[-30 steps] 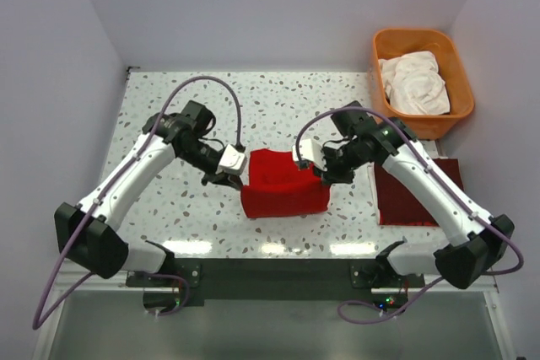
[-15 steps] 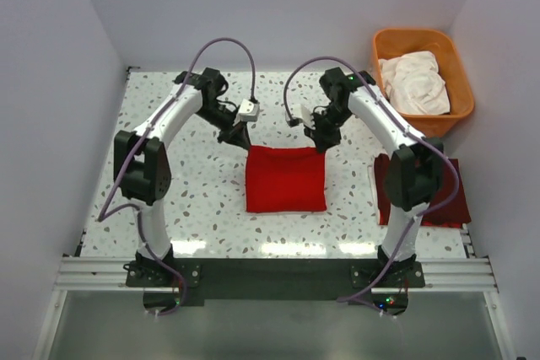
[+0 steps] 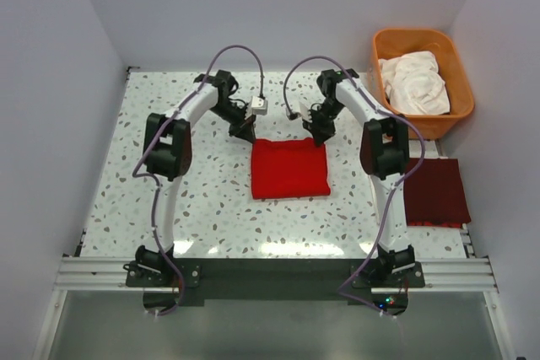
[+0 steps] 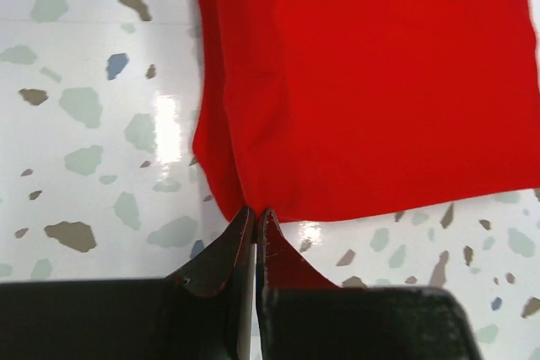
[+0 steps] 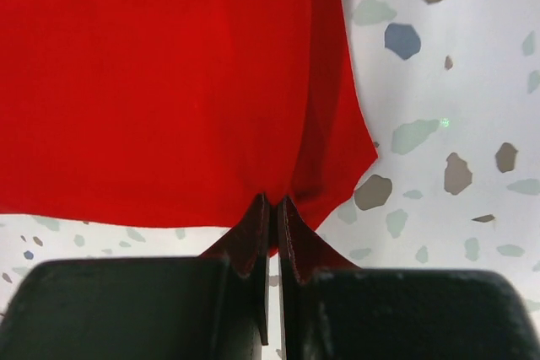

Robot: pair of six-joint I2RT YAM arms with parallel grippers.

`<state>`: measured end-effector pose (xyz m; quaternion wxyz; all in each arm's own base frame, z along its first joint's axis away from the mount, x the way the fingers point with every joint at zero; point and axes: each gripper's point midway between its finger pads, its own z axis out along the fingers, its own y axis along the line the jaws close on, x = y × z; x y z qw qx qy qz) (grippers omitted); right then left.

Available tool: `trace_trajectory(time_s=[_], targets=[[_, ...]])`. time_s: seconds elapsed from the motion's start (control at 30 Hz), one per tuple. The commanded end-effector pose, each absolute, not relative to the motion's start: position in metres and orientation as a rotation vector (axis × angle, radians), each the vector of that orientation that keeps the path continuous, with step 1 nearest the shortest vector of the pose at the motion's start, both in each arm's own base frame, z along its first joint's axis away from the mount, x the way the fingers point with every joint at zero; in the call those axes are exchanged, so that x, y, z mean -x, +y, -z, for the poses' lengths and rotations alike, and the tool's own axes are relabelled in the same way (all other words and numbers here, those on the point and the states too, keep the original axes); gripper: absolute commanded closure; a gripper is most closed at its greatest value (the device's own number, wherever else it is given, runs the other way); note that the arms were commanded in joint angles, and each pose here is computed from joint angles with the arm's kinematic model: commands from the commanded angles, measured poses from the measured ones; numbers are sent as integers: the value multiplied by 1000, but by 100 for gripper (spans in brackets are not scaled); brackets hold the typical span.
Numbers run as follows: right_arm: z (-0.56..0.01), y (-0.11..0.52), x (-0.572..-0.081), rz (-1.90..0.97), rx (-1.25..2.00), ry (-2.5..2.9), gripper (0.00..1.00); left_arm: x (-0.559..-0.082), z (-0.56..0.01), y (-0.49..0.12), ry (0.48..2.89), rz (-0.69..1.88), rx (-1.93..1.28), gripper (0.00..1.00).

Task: Fold and stack the t-shirts
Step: Fold the tshirt

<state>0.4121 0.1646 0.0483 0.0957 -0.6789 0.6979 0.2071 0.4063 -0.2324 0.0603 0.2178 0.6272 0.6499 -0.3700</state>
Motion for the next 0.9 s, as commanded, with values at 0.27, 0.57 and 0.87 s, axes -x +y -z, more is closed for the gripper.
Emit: trace_trajectory(time_s=[0.27,0.57,0.87], targets=[[-98,161,-398,-637,1987,2001,100,-404,-95,-238,1689,1015,-1691,100],[-126,141,-362,-629,2001,2034,100,-398,-147,-253,1563,1017,-1641,100],[-75,122,-410,-593,1965,2164,100,-446,-97,-266,1717,920,-1557,100]])
